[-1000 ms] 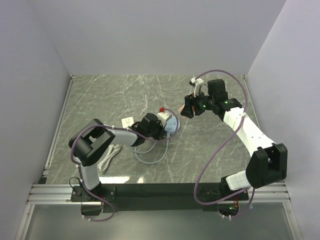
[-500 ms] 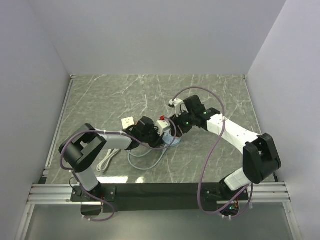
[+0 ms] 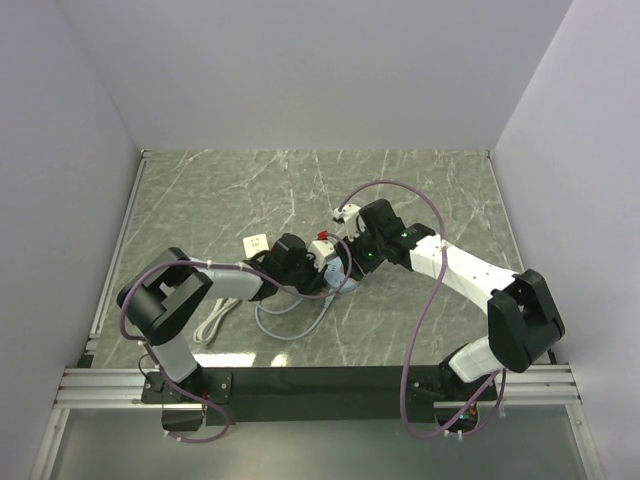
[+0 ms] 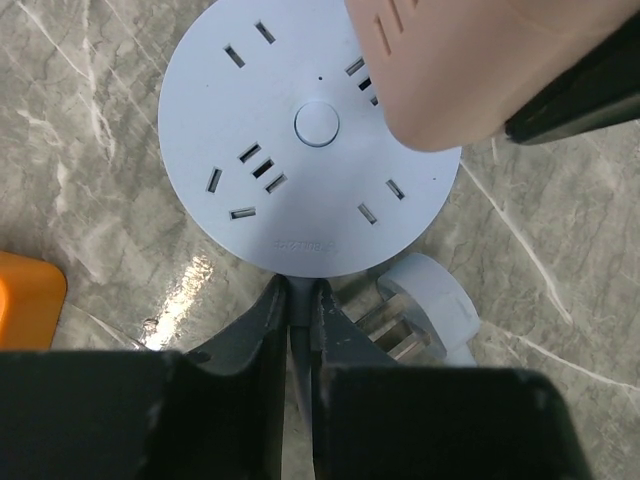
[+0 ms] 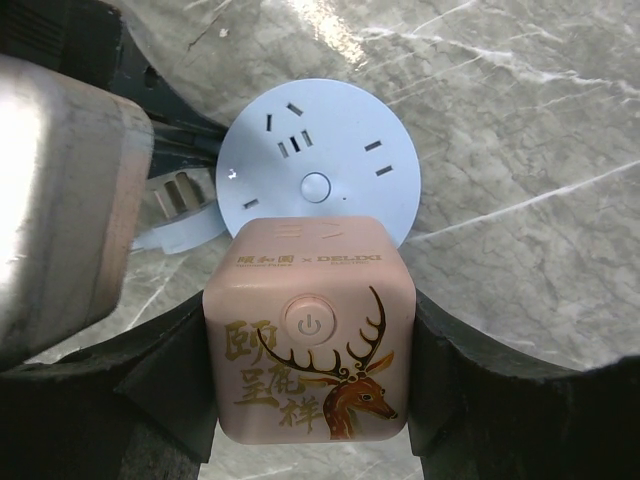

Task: Insert the plug

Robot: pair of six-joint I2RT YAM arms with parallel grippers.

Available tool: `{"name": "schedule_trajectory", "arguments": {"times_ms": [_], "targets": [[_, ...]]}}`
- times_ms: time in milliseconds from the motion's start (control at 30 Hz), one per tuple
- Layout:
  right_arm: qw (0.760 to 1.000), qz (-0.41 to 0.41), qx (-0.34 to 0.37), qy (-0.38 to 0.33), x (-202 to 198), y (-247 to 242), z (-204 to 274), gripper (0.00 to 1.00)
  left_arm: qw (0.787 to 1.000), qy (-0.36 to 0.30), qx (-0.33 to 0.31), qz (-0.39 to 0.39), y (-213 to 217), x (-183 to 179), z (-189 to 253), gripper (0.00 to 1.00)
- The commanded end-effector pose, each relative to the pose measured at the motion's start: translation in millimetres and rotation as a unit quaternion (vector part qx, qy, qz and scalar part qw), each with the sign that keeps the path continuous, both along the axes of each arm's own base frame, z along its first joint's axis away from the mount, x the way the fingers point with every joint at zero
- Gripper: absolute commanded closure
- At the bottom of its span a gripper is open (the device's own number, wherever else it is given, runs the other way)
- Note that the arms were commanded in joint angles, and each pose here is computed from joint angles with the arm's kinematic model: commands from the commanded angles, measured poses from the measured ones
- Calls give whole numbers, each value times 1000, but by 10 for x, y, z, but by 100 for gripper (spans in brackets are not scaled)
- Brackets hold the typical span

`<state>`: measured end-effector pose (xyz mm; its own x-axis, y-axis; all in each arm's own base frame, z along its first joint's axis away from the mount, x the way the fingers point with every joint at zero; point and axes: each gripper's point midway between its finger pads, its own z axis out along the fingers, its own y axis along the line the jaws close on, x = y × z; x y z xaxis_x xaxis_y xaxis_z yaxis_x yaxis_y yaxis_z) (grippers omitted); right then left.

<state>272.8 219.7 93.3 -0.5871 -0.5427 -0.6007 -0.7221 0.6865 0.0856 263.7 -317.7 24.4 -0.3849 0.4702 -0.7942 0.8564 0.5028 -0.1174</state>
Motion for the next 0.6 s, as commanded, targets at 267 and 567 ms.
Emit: {"name": "schedule_trajectory", "arguments": {"times_ms": [267,567], "targets": [[997,-36,-29,-62,261,-71,36,100,999,-12,-52,-4,-45,-93,274,75],[994,-27,51,-87,318,43,297,100,994,-27,-77,72,92,-9,536,40]]}}
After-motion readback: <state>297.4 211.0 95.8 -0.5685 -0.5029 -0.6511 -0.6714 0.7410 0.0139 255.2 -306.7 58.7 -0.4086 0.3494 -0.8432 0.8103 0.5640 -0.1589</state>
